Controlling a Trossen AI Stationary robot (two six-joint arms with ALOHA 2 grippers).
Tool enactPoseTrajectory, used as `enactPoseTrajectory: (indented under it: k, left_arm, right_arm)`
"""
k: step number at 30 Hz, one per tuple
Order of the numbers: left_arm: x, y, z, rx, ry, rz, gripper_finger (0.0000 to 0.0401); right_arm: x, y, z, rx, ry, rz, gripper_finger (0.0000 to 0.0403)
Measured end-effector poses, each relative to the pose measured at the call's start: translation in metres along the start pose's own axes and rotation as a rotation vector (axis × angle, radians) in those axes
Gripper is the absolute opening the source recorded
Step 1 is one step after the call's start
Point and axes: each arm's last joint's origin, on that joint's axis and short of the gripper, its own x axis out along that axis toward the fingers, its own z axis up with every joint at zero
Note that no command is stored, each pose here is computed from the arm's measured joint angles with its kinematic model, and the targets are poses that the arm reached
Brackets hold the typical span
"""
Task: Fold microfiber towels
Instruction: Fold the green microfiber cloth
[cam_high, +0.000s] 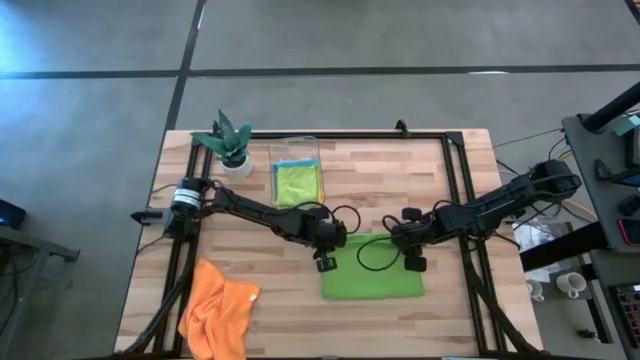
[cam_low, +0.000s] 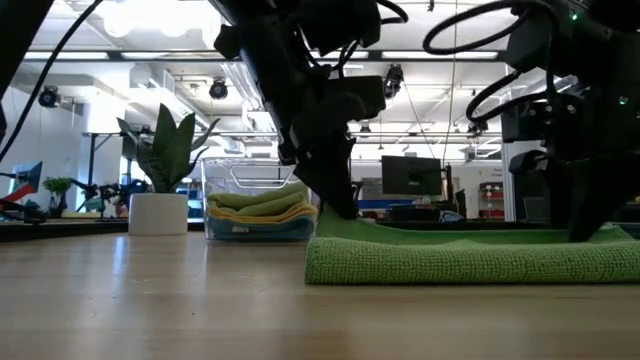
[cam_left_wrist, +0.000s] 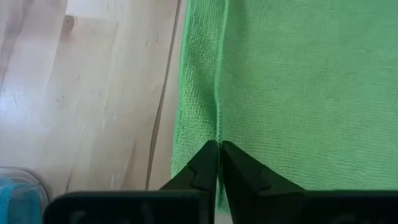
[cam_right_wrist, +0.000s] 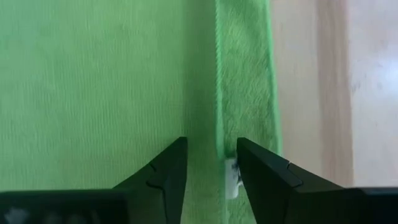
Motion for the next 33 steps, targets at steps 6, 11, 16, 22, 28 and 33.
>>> enactPoseTrajectory:
  k: [6,11,16,22,28,33]
  left_arm:
    - [-0.003,0.001,-0.001,0.003,0.025,0.004,0.0001]
    - [-0.014,0.001,0.001,-0.019,0.01,0.0,0.0]
    - [-0.021,0.0,0.003,-0.021,-0.008,-0.005,0.0]
    - [-0.02,-0.001,0.002,-0.017,-0.003,-0.009,0.0]
    - [-0.02,-0.004,0.001,-0.012,0.005,-0.028,0.0]
    - [-0.02,-0.003,0.0,-0.013,0.008,-0.027,0.0]
  right_arm:
    - [0.0,0.002,-0.004,-0.126,0.003,-0.014,0.0174]
    - [0.002,-0.001,-0.014,-0.178,-0.005,-0.03,0.0187]
    - [-0.008,-0.006,-0.017,-0.162,-0.098,-0.023,0.018]
    - [-0.01,-0.012,-0.021,-0.111,-0.124,-0.015,0.0163]
    - [-0.005,-0.01,-0.022,-0.102,-0.069,0.056,0.0105]
    - [-0.001,-0.009,-0.018,-0.099,-0.032,0.027,0.0028]
